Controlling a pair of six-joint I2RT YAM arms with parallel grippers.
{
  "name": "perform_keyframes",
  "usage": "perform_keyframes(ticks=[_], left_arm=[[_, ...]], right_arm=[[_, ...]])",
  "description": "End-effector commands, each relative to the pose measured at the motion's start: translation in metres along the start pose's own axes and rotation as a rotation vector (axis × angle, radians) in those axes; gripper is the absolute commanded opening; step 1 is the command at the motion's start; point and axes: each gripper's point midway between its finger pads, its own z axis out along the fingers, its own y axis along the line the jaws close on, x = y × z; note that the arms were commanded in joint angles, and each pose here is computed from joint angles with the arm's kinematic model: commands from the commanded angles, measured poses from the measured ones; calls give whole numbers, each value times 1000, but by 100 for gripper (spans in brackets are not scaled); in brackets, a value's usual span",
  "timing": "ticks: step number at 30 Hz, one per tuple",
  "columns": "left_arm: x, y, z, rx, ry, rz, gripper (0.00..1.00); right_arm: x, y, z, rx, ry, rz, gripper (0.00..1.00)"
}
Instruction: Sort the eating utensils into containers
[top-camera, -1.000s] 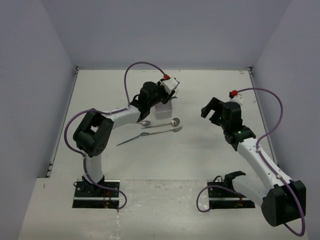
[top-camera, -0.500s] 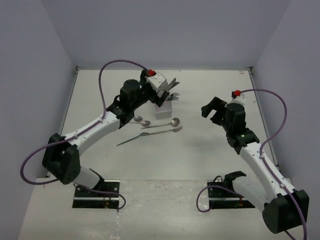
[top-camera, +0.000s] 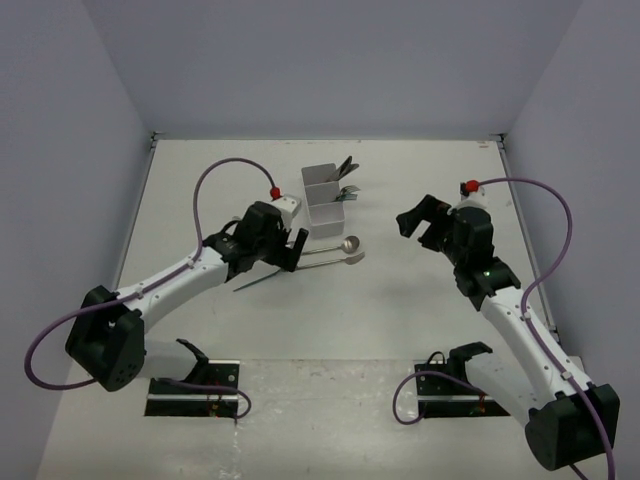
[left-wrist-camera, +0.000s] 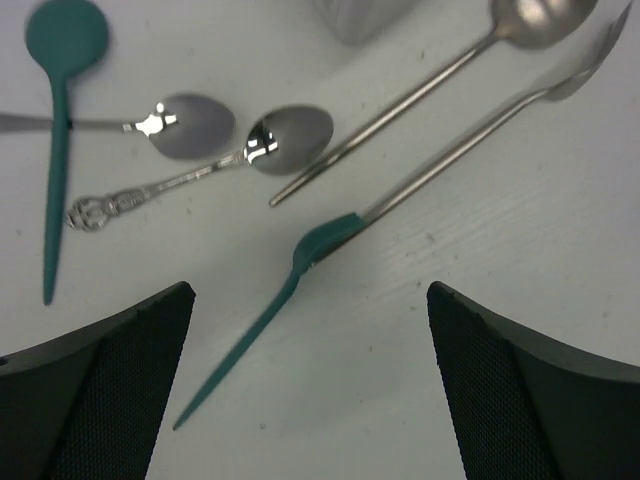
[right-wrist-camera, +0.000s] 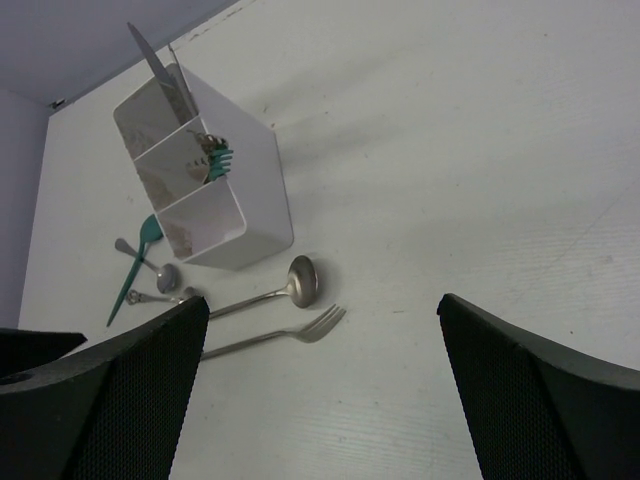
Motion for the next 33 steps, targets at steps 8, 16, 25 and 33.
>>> perform_keyframes(ticks=[8,16,25,33], left_arm=[[93,13,19,-143,251,-134,100],[97,15,37,-127,252,-43,96],[111,21,48,-163,326,-3,46],[112,24,48,-187,355,10,8]], right_arm=[[0,14,-1,-78,3,14,99],[1,13,0,-72,10,16,99],[1,13,2,-68,16,18,99],[1,16,1,-83,14,22,99]])
